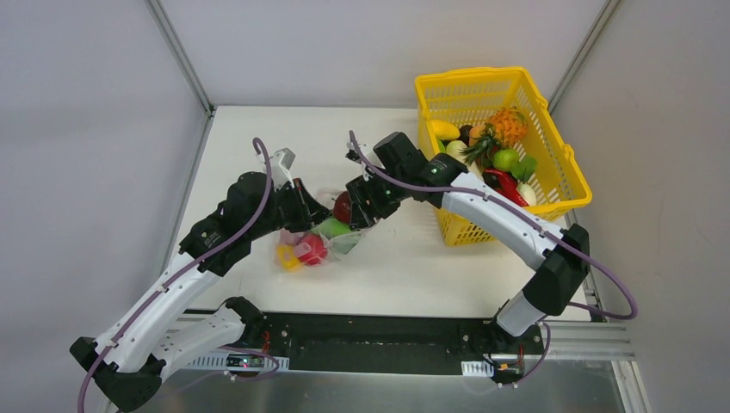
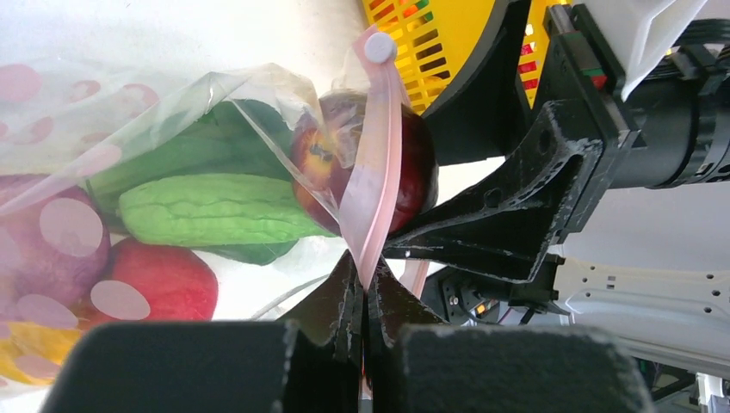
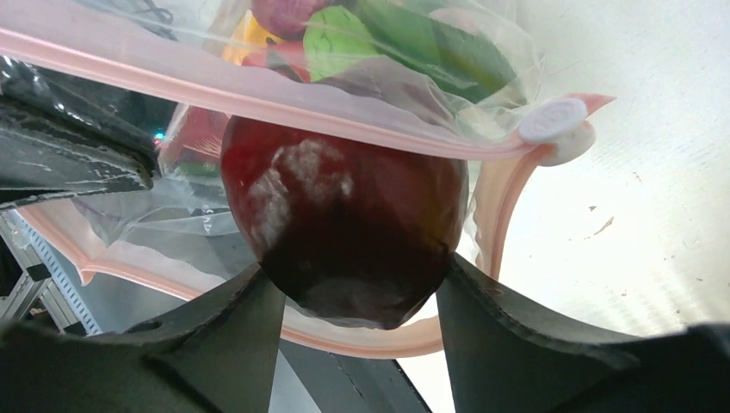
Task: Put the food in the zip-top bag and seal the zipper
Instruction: Place the fake vegetable in the zipper food storage bag.
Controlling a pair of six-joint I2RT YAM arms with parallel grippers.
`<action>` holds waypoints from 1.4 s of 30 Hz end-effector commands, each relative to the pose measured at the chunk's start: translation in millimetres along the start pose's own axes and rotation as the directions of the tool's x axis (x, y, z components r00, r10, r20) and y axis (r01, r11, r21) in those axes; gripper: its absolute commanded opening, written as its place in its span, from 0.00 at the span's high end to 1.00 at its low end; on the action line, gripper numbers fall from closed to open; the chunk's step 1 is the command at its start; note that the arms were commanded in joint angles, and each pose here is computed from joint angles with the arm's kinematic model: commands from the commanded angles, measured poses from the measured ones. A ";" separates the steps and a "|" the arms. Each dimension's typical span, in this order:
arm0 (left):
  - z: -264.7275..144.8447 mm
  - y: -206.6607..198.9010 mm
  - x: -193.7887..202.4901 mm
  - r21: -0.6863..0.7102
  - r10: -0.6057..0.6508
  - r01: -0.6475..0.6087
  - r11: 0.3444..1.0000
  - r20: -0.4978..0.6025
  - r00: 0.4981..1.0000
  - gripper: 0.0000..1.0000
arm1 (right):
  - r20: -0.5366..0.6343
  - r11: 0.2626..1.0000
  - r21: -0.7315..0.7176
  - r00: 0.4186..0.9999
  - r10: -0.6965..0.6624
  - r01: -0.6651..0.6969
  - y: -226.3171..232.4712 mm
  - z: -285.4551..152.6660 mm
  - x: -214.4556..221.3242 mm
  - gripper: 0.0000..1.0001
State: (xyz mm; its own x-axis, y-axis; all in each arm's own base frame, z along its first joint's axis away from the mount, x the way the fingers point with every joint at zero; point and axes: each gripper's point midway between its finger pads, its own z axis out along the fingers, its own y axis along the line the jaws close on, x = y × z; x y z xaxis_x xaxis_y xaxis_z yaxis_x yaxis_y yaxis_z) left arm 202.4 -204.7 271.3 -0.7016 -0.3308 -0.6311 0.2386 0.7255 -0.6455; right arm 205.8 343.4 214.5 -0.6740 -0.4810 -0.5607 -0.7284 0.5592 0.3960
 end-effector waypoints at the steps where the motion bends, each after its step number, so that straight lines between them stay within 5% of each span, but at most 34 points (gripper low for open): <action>1: -14.0 -36.5 -23.4 0.135 0.004 -0.013 0.991 0.069 0.998 1.00 | 0.029 1.000 -0.001 1.000 -0.010 0.010 10.8 -1.8 -12.2 0.46; 14: -13.5 -42.1 -30.5 0.142 -0.004 -0.008 0.990 0.083 0.997 1.00 | 0.045 0.995 -0.056 0.996 -0.076 0.079 35.9 -4.7 -22.6 0.34; 23: -17.9 -41.0 -35.9 0.145 -0.020 0.002 0.989 0.125 0.992 1.00 | 0.217 0.989 -0.108 0.973 -0.073 0.098 54.6 -28.6 -46.2 0.23; 30: -26.4 -23.0 -39.8 0.071 -0.025 0.012 0.997 0.182 0.983 1.00 | 0.425 0.983 -0.096 0.899 -0.104 0.159 66.3 -82.3 -52.8 0.29; 36: -28.1 -21.9 -40.1 0.068 -0.025 0.012 0.998 0.189 0.982 1.00 | 0.563 0.991 0.128 0.826 -0.034 -0.047 23.4 -119.1 -64.9 0.32; 42: -24.5 -29.8 -42.4 0.099 -0.039 0.021 0.995 0.184 0.982 1.00 | 0.470 0.973 0.193 0.882 0.019 -0.124 1.8 -88.0 -60.2 0.33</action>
State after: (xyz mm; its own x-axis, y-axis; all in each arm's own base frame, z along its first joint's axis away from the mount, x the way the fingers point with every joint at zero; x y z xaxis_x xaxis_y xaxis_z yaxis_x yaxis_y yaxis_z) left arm 203.0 -192.3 304.3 -0.6153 -0.4178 -0.6685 0.2531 0.6983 -0.6695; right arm 211.9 308.7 334.3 -0.4891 -0.0996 -0.8665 -0.6925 0.6484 0.3163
